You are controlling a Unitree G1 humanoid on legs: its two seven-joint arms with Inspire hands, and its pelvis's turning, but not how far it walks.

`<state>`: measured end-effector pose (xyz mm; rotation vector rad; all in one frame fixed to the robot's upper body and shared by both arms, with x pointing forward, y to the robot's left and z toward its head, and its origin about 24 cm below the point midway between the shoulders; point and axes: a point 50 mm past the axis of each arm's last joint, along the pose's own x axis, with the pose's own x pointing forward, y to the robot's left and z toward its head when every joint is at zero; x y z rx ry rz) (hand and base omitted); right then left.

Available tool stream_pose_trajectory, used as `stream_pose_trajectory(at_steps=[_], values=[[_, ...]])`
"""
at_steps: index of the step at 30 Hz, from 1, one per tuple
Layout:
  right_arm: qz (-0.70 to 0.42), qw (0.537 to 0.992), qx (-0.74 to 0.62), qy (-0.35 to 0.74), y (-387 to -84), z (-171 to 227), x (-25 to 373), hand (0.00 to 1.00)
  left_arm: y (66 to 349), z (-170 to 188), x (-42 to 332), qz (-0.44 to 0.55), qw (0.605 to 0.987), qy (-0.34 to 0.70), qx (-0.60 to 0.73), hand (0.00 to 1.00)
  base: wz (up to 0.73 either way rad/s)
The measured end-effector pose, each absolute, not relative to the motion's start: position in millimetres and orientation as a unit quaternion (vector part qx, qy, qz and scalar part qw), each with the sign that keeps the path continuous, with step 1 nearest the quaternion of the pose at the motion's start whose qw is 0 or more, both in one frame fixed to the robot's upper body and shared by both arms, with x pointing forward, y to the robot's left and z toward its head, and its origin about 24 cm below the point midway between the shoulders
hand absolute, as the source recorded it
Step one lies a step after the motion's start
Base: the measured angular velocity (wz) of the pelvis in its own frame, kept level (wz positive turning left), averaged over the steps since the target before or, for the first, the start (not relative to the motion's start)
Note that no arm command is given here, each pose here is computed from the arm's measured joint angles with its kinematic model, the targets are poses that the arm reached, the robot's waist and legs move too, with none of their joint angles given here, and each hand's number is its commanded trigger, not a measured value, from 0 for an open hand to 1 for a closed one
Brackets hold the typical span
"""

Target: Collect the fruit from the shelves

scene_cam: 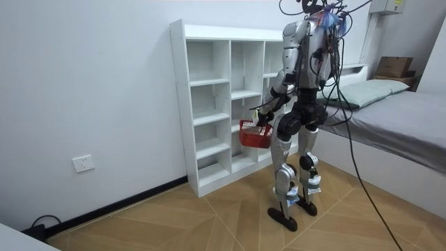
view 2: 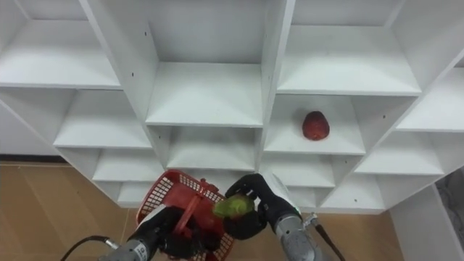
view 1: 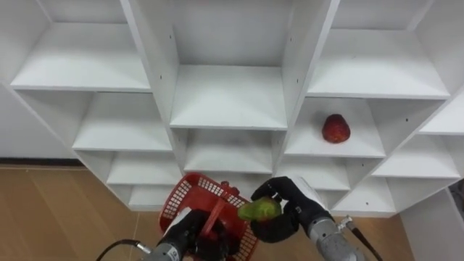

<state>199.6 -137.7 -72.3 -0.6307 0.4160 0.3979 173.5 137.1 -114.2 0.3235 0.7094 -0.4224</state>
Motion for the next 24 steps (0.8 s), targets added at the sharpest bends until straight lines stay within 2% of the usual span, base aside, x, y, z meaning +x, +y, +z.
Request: stream_pose_trajectory(at_steps=[16, 24], values=[[0.234, 0.88, -0.334, 0.244, -137, -90, 205, 1.0, 130, -114, 174, -0.236, 0.893, 0.338, 0.177, 1.0, 0.04], [0.228, 0.877, -0.339, 0.254, -140, -90, 222, 1.0, 122, -114, 172, -0.272, 0.881, 0.336, 0.191, 1.0, 0.04]])
